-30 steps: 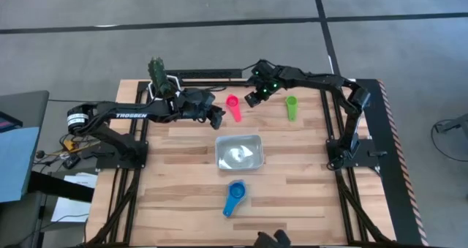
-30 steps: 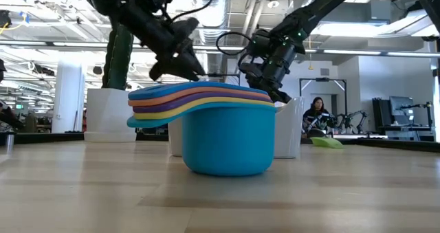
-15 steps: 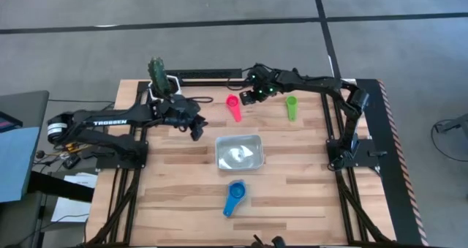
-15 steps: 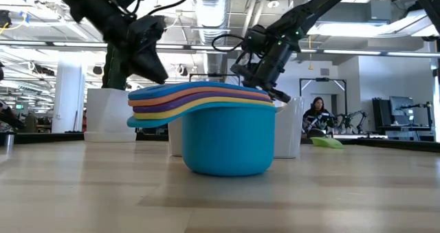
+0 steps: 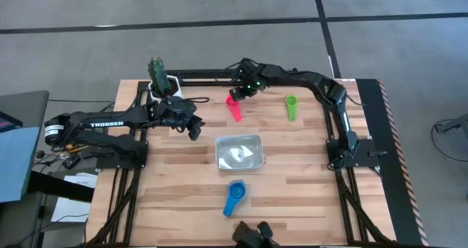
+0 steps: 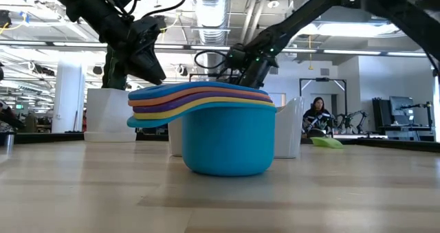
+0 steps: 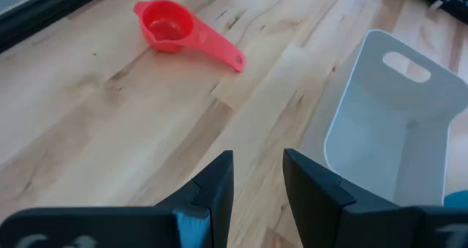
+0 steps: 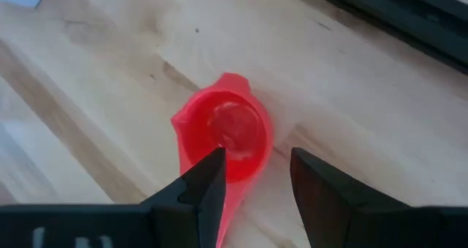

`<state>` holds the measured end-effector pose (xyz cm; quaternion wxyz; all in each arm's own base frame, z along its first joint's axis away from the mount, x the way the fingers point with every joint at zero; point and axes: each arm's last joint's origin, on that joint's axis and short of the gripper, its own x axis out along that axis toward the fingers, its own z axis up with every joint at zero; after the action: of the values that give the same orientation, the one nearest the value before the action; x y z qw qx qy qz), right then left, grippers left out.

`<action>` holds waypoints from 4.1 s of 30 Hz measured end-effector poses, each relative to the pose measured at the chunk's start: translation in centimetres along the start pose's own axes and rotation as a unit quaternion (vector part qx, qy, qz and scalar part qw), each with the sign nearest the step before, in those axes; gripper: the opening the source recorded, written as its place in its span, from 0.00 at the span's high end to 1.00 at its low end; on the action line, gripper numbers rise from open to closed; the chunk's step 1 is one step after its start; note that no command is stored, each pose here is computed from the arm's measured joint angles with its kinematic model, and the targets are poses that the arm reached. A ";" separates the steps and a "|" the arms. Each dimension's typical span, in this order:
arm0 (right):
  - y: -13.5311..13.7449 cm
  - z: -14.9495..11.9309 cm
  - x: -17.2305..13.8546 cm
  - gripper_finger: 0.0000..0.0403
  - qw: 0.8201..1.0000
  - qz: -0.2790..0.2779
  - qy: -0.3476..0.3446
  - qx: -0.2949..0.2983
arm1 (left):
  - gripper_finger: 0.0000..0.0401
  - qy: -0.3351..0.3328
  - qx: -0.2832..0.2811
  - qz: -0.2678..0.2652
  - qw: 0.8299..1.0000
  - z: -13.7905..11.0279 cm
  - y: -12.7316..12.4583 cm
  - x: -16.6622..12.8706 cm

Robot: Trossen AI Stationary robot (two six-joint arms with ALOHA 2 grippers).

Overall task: Nest measuring cups in basket
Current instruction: Stack the red measuring cup on top of the blue measuring cup

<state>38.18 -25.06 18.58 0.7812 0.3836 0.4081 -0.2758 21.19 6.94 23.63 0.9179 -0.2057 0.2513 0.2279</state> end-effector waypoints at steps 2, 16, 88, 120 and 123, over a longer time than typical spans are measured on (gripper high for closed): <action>0.2 0.5 0.4 0.56 1.000 0.007 0.007 -0.012 | 0.73 -0.001 -0.011 0.002 1.000 0.0 0.0 0.0; 0.2 1.0 3.6 0.58 0.996 0.012 0.070 -0.049 | 0.73 -0.015 -0.049 0.034 0.998 0.1 0.2 0.0; -0.4 0.2 1.3 0.62 0.984 -0.031 0.125 -0.121 | 0.73 -0.009 -0.092 0.036 0.995 -0.6 -0.9 -0.1; 2.0 -3.4 -0.5 0.95 0.959 -0.067 0.246 -0.121 | 0.73 -0.008 -0.058 0.045 0.997 -0.6 -0.8 -0.1; 2.2 -3.4 -1.2 0.86 0.960 -0.077 0.238 -0.124 | 0.73 -0.006 -0.055 0.046 0.997 -0.7 -0.8 -0.1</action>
<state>37.79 -20.87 19.13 0.6794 0.3054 0.6417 -0.1828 21.28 5.95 23.38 0.8953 -0.2421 0.2422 0.2849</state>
